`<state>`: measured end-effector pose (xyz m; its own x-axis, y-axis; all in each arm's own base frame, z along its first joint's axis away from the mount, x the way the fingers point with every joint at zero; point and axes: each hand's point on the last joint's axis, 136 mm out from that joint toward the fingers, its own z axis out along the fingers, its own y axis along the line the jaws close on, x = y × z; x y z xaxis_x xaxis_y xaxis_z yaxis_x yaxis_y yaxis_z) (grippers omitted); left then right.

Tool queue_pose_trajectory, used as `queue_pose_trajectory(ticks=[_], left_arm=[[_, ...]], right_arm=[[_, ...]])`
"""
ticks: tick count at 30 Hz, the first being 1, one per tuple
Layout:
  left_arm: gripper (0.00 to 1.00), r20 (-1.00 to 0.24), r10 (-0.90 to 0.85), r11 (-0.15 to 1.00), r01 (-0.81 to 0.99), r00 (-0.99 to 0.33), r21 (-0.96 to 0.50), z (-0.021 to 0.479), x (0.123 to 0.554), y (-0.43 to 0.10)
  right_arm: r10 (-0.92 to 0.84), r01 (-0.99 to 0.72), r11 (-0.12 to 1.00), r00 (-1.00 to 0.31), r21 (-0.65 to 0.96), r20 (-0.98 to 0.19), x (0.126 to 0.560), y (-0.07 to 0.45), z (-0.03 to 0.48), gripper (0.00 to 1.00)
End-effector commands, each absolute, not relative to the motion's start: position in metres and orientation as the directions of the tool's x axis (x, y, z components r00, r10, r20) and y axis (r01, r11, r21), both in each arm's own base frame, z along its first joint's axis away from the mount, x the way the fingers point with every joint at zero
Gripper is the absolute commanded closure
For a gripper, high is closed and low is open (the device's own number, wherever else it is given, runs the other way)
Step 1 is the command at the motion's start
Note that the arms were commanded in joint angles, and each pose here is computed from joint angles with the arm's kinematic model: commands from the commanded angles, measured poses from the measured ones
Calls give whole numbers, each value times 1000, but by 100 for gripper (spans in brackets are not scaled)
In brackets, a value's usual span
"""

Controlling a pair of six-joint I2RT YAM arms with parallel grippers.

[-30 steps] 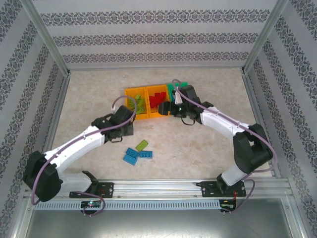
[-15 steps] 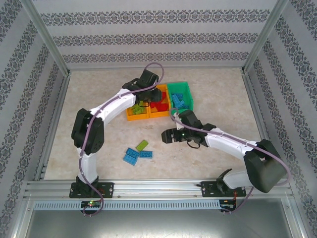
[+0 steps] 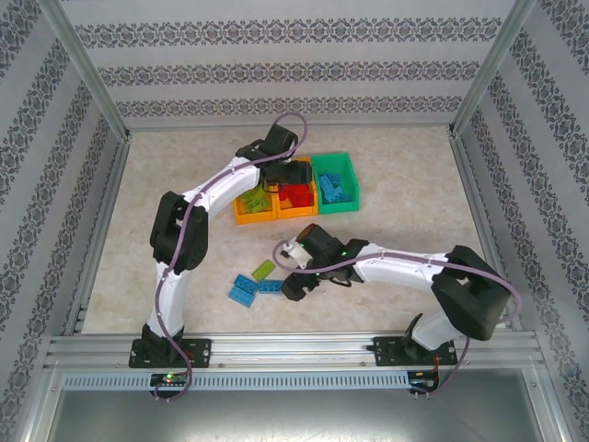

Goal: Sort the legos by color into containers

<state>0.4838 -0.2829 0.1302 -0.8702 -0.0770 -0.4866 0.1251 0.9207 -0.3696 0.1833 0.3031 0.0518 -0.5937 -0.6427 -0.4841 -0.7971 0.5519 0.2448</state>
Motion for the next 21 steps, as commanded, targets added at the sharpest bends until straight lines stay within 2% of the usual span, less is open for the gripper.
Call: queue_pose_trajectory(ticks=[1,6,14,17,21], left_arm=[[16,-539,-130,899,130,-832,-418,174,477,-276],[5,-575,-138,919,111,-807,-377,191,461,-253],[2,-558,-218,912,36,-801,-409,192,439,-220],[1,-552,-244,910,8,-797,-414,190,433,-207],[1,-552,-257,912,-10,-794,-411,191,426,-194]], right_arm=[[-718,-872,454,-480,183,-503,181,321,54,9],[-764,-912,372,-407,173,-501,173,339,49,9],[-834,-944,294,-331,151,-442,168,351,29,14],[-858,-950,274,-310,146,-410,165,352,19,20],[-874,-956,266,-292,121,-387,164,350,13,36]])
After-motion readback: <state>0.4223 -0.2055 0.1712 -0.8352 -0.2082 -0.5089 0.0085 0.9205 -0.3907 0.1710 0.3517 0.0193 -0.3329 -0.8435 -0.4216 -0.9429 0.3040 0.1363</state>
